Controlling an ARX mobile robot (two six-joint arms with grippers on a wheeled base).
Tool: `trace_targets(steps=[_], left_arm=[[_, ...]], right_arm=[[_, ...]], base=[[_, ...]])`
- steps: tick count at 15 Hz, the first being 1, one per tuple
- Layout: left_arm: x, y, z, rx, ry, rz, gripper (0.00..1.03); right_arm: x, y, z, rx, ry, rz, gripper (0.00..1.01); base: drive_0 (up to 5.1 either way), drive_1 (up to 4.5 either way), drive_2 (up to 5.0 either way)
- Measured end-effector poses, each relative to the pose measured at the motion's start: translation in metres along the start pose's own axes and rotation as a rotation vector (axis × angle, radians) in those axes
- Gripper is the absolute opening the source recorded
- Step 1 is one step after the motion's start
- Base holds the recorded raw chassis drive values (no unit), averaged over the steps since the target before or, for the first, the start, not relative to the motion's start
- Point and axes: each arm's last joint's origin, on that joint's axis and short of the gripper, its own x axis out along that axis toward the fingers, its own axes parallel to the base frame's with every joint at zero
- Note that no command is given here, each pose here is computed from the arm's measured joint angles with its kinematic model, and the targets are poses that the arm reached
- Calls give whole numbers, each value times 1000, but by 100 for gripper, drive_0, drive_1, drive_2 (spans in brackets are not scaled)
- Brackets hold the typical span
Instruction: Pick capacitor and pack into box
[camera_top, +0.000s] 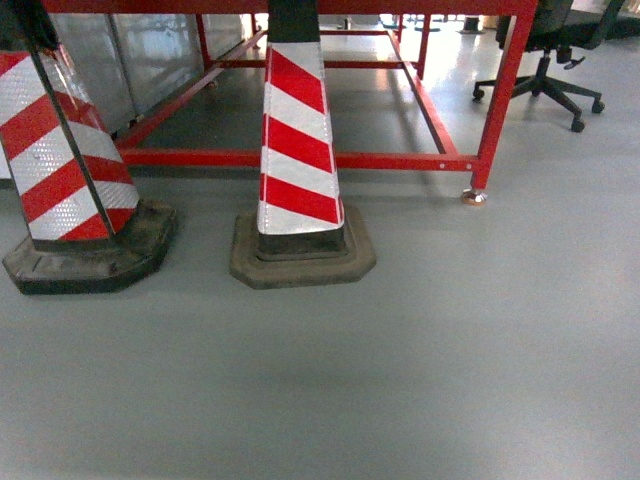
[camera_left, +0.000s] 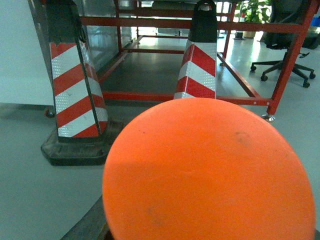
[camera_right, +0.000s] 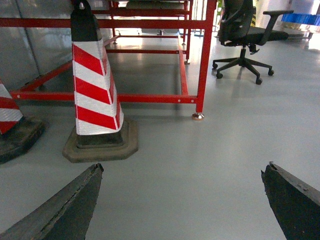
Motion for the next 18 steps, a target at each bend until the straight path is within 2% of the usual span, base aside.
trace_targets(steps=[13, 18], left_arm=[[0, 0, 0, 0, 1, -1, 44], [0, 0, 0, 0, 0, -1, 44]], right_arm=[[0, 0, 0, 0, 0, 0, 98], [0, 0, 0, 0, -1, 0, 98]], base=[[-1, 413, -415], [0, 0, 0]])
